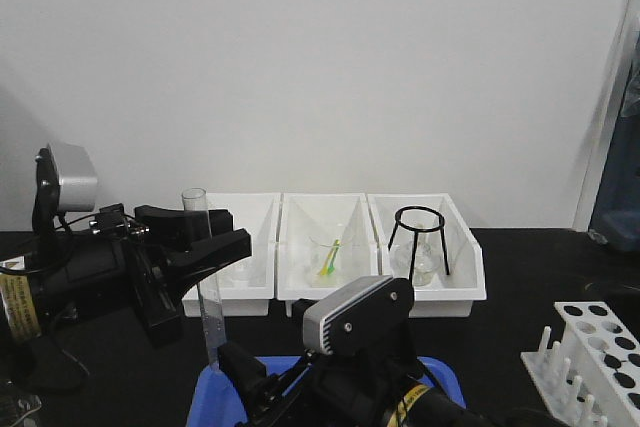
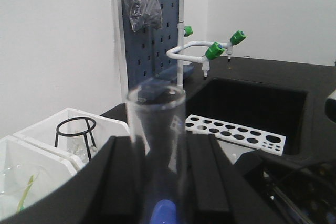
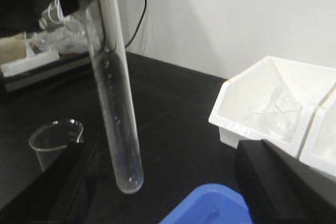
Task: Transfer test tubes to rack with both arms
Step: 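Carry the tube toward the center and bring the right gripper to it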
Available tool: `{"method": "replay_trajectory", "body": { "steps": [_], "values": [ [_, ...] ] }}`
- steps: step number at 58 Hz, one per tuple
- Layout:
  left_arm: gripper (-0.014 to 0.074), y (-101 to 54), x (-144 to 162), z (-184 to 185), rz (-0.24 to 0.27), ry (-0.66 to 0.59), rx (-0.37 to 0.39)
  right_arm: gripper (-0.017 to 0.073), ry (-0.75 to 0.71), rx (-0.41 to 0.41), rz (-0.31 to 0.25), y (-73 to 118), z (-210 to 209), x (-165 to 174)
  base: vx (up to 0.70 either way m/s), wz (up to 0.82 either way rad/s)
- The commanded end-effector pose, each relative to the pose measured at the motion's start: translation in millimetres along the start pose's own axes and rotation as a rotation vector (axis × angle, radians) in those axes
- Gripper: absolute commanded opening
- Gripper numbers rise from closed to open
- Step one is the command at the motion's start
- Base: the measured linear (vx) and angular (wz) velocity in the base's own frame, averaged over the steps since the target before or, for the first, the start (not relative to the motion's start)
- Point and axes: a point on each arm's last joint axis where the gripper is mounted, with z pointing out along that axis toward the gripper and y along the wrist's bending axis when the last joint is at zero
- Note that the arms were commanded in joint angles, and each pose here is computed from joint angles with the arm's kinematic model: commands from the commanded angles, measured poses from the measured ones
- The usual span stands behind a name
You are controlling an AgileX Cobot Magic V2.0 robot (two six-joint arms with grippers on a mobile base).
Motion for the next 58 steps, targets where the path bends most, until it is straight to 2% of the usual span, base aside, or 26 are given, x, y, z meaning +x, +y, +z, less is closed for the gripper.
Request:
{"method": "replay_trajectory", "body": {
  "steps": [1,13,20,28,58],
  "values": [
    [-0.0020,-9.8,-26.0,-2.3,-0.015,-0.107,0.041,0.0587,-0.189,-0.024,0.006,2.9,-2.0,-30.2,0.00,0.00],
    [-0.0020,-20.4,-18.6,4.9,-0.011,-0.042,0.094,0.0587,-0.177,-0.026,0.004,2.7,1.3,-24.9,0.00,0.00],
    [-0.0018,-27.1,-11.2,15.3,-0.026,-0.016,0.115,0.0587,-0.163,-0.036,-0.003,3.6,1.9,-23.1,0.00,0.00],
    [-0.0017,-34.5,-4.5,24.1,-0.041,0.001,0.152,0.0587,-0.142,-0.034,0.014,3.3,2.2,-21.2,0.00,0.00],
    [-0.0017,-45.5,8.7,34.7,-0.037,0.060,0.220,0.0569,-0.117,-0.030,0.016,3.0,2.4,-18.8,0.00,0.00]
  ]
}}
